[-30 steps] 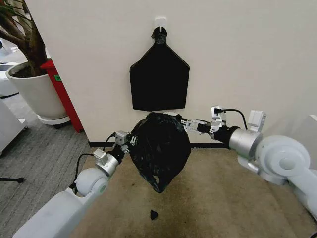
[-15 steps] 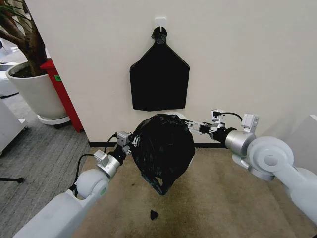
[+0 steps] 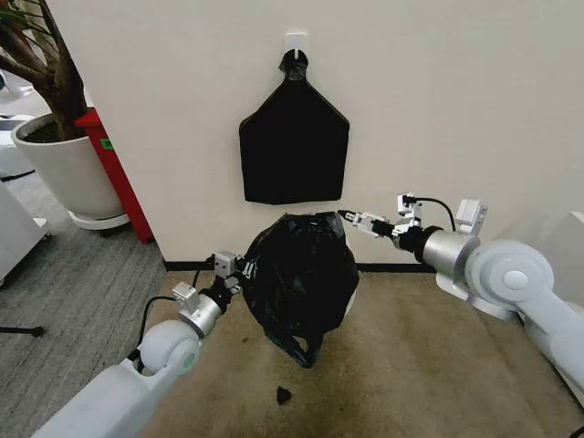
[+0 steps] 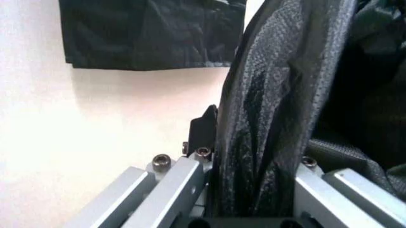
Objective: Place the garbage bag over the trash bin.
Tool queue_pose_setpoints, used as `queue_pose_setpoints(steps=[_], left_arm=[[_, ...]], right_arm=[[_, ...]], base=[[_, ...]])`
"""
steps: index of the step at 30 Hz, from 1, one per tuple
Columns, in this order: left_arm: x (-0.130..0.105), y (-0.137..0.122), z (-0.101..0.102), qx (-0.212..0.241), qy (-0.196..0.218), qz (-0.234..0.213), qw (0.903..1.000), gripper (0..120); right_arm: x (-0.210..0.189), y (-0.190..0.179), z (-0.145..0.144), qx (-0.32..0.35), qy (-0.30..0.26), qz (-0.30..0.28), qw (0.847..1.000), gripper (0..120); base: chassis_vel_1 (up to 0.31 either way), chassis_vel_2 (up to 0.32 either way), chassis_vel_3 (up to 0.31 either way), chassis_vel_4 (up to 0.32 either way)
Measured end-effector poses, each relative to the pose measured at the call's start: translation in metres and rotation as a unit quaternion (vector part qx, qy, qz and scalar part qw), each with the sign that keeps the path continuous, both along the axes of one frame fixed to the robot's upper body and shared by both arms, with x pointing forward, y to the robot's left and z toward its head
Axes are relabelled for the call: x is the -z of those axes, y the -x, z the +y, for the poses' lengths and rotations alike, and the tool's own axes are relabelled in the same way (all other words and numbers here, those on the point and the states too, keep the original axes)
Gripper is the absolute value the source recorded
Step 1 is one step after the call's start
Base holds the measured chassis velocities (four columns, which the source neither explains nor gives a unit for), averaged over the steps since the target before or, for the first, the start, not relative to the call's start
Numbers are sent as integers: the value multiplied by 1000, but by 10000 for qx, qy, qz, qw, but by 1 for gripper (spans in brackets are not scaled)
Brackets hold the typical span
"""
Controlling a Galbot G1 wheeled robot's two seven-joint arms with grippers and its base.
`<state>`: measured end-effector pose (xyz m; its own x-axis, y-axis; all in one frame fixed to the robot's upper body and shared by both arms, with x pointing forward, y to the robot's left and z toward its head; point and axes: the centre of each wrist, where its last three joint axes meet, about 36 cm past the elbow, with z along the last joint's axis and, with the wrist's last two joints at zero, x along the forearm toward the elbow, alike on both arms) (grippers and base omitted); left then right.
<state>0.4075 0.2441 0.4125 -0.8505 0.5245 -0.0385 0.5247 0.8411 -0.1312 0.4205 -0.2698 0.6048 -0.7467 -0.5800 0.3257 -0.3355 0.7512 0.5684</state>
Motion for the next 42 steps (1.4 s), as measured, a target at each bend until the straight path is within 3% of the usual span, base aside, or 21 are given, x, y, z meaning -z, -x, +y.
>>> queue_pose_setpoints(steps=[11, 28, 42], left_arm=[[-6, 10, -3, 119, 95, -16, 9999, 1], [-10, 43, -14, 365, 646, 348, 9966, 1], [0, 33, -8, 166, 975, 725, 9924, 1]], right_arm=[[22, -25, -16, 200, 447, 224, 9985, 100], [96, -77, -50, -165, 980, -139, 9949, 100], [67, -52, -54, 141, 292, 273, 9991, 100]], base=[[0, 0, 0, 0], [0, 0, 0, 0], [0, 0, 0, 0]])
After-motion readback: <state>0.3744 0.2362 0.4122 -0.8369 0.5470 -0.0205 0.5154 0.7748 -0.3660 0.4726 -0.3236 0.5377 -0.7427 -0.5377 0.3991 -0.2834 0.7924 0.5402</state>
